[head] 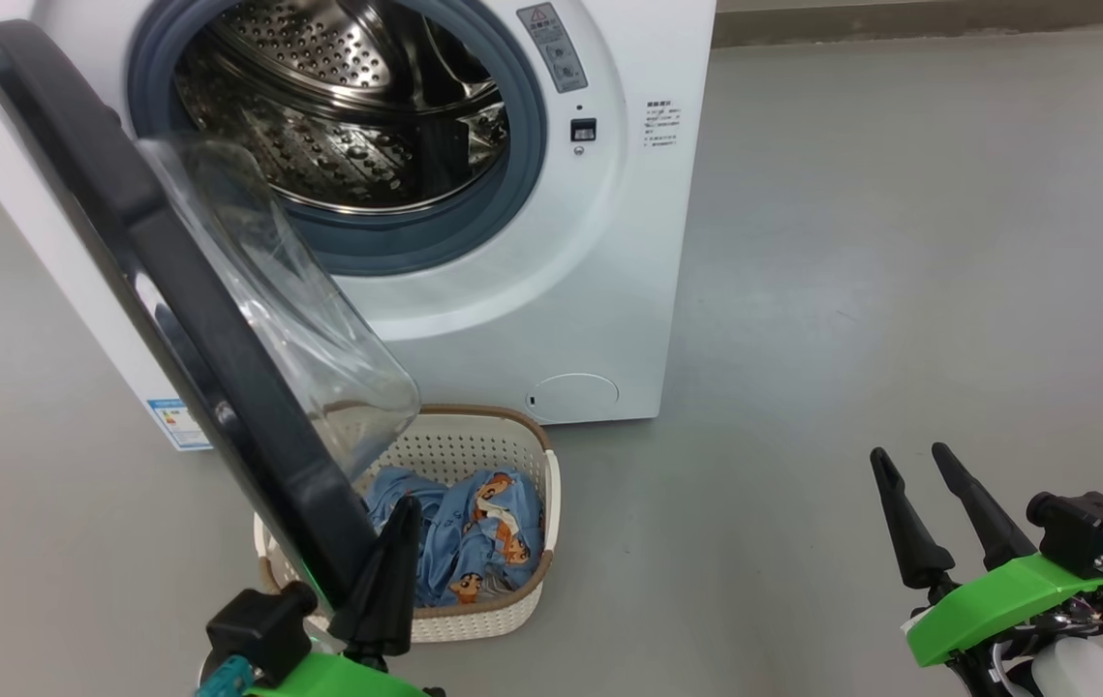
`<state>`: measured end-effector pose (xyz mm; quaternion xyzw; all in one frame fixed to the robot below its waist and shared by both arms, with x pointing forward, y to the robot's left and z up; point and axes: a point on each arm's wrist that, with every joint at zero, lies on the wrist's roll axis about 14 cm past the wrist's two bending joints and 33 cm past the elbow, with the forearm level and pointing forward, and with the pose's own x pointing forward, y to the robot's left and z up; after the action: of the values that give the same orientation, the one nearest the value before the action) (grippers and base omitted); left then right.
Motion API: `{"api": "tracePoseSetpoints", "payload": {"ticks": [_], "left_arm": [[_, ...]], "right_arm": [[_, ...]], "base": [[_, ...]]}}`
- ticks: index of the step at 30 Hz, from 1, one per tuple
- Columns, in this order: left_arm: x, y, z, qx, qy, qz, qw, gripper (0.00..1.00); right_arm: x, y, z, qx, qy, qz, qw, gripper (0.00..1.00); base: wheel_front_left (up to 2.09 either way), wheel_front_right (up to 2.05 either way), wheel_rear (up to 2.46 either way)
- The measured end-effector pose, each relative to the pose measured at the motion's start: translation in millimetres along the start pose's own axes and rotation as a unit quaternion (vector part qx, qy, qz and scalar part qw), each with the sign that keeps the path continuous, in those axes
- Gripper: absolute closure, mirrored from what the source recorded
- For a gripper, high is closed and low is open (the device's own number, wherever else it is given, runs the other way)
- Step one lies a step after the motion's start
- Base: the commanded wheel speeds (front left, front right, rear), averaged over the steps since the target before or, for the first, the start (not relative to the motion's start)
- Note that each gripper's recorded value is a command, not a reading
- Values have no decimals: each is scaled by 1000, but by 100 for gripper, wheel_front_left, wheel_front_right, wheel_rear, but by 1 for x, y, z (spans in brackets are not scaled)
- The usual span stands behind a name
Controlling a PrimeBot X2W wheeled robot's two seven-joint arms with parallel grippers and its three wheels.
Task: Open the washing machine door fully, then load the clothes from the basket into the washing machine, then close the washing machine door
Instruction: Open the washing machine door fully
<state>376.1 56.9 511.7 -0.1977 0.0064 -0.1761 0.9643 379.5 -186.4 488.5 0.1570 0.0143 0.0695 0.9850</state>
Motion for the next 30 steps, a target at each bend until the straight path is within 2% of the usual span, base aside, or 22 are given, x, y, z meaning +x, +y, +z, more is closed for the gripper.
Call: {"api": "tracePoseSetpoints", "payload": {"ticks": [18,30], "left_arm": [[-25,40,10,-6,-13,79,997,100],[-69,111,24,22,-13,194,981,100]], "right_arm": [[24,38,-14,10,19,53,998,0],[42,68,-26,15,36,93,995,0]], "base": [[0,0,0],[0,0,0]]}}
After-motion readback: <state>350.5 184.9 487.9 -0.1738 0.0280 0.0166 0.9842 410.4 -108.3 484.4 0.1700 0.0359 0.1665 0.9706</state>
